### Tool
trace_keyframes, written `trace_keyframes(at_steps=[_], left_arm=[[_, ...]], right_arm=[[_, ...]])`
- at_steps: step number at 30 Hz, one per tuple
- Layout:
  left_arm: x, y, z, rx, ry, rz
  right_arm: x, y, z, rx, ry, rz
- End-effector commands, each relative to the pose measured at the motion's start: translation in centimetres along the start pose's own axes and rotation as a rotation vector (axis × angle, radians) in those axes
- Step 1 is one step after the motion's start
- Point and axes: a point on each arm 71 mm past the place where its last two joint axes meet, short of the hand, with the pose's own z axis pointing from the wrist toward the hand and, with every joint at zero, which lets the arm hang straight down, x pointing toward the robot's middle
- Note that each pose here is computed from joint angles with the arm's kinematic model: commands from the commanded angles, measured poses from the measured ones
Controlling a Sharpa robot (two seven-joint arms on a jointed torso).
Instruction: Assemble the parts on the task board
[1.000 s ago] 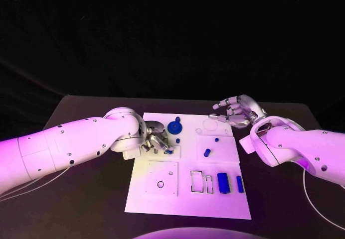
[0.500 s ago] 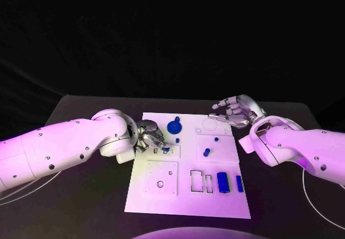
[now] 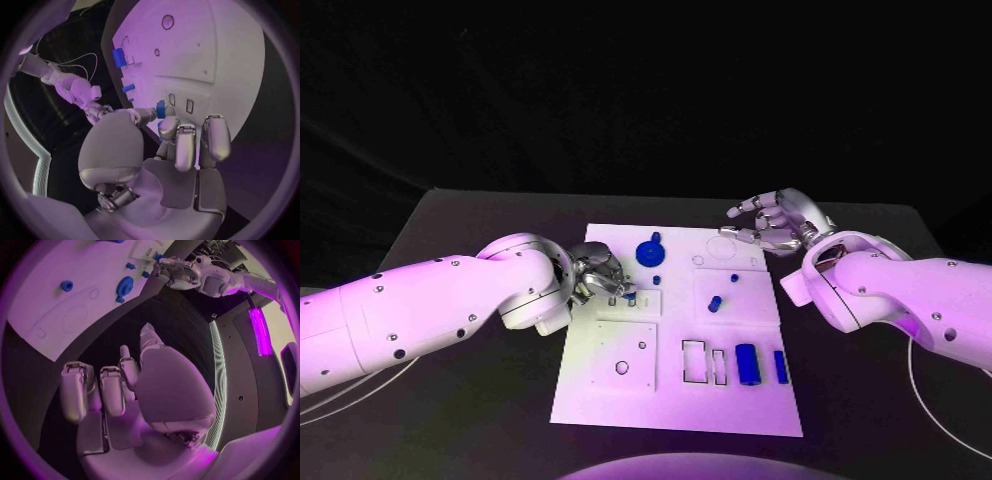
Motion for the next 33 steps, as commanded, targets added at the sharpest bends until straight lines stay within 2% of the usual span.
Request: trace_keyframes(at_steps=[1, 11, 24, 33], left_arm=[[-0.15, -0.33, 0.05, 0.025, -0.076, 0.060], [0.40, -0.48, 0.31, 0.022, -0.074, 0.128], [0.99, -0.62, 0.48, 0.014, -0.014, 0.169], [0.98, -0.70, 0.68, 0.010, -0.015, 0.196]], right_arm=[[0.1, 0.0, 0.0, -0.007, 0.013, -0.001], [0.2, 0.0, 0.0, -0.006, 0.014, -0.001], [0.2, -0.1, -0.1, -0.003, 0.014, 0.001], [0.2, 0.0, 0.0, -0.004, 0.015, 0.001]])
